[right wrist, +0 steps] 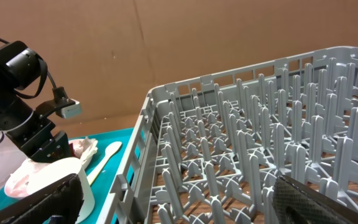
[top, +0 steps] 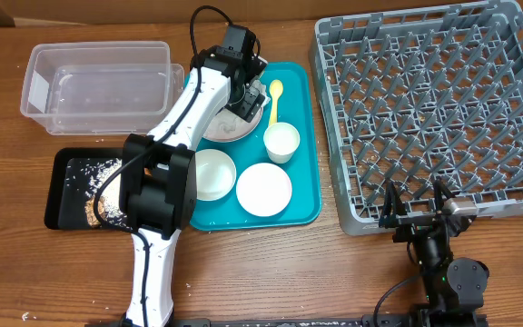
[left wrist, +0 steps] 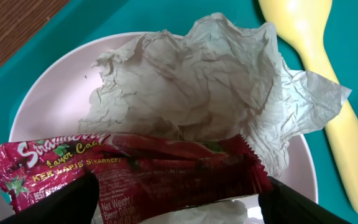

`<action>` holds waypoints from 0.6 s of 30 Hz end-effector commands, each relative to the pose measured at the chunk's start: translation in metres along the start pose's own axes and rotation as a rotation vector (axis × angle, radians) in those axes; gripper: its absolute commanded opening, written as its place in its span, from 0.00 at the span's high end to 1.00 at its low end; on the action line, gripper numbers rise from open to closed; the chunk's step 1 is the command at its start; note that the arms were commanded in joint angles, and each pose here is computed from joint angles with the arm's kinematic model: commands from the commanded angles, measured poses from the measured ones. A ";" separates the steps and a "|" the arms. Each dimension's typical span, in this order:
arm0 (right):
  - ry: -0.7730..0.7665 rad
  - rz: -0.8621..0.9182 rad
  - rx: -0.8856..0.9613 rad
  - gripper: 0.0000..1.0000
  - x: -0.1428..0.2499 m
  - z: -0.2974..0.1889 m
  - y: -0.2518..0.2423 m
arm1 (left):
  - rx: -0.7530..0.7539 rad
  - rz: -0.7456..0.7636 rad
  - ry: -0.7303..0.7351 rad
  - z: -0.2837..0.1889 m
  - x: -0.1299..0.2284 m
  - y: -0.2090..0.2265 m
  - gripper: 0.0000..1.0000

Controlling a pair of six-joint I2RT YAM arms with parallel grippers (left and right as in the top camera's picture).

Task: Sort waste into correct bins and load items into the dishwasher
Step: 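Grasp the red wrapper and tissue with the left gripper and lift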

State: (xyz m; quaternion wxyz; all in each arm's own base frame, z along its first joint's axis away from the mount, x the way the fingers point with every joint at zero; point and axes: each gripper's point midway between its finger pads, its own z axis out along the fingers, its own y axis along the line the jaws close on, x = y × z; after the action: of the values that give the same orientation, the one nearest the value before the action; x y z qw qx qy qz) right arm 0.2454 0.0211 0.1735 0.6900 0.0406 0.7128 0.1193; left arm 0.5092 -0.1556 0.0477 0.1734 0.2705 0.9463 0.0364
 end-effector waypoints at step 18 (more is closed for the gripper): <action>-0.004 -0.001 0.001 0.00 0.002 0.000 -0.001 | 0.019 0.015 0.086 0.038 0.023 -0.003 0.19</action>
State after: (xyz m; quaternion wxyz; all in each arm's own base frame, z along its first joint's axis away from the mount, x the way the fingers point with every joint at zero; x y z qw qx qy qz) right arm 0.2454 0.0211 0.1734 0.6898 0.0406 0.7129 0.1192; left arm 0.5053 -0.1521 0.0182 0.1446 0.2705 0.9512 0.0344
